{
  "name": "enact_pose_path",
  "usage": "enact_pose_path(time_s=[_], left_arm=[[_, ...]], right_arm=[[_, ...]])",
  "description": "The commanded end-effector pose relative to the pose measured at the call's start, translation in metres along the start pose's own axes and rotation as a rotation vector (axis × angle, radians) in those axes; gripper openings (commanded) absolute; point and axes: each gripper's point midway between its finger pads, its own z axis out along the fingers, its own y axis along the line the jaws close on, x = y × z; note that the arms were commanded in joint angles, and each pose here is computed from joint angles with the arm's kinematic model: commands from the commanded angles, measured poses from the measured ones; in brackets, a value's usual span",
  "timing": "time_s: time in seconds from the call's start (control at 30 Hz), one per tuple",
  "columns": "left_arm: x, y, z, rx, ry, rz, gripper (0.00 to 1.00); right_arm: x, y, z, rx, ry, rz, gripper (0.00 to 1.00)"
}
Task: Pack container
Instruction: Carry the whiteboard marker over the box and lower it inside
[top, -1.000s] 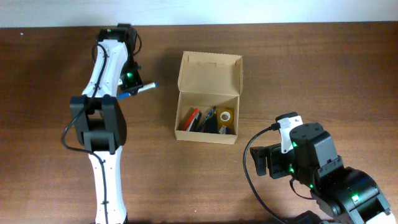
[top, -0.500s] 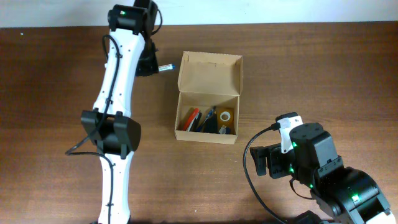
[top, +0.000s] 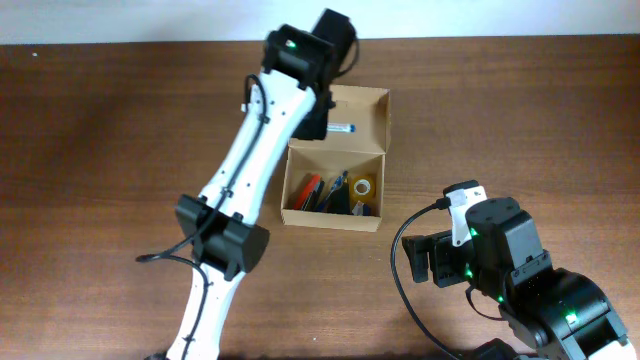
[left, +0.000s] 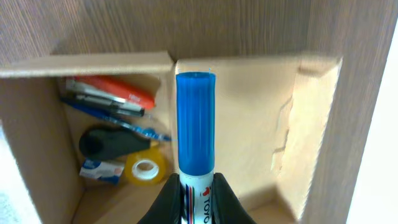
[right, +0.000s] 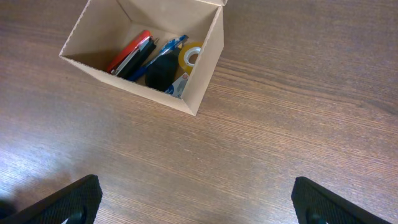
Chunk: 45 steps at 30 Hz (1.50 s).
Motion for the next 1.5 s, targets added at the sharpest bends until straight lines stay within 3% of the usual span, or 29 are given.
enact_pose_path(time_s=[0.0,0.23,0.53,0.87,1.4,1.43,1.47], left_arm=[[0.012,0.012,-0.010,0.005,-0.019,0.035,0.02],[-0.001,0.061,-0.001,-0.158,-0.036,0.050,0.02],[0.017,0.030,0.014,-0.037,0.029,0.032,0.03],[0.030,0.030,0.056,-0.041,0.064,0.030,0.02],[0.025,0.037,0.072,-0.061,0.027,0.034,0.03],[0.024,0.037,0.072,-0.060,0.024,0.034,0.04],[0.024,0.037,0.072,-0.059,0.021,0.034,0.11]], right_arm=[[0.001,0.000,-0.001,0.005,-0.005,-0.001,0.99],[0.001,-0.001,-0.001,0.005,-0.005,-0.001,0.99],[0.001,-0.001,-0.001,0.005,-0.004,0.000,0.99],[0.001,0.000,-0.001,0.005,-0.005,-0.001,0.99],[0.001,-0.001,-0.001,0.005,-0.004,-0.001,0.99],[0.001,-0.001,-0.001,0.005,-0.005,0.000,0.99],[0.001,-0.001,-0.001,0.005,-0.005,0.000,0.99]])
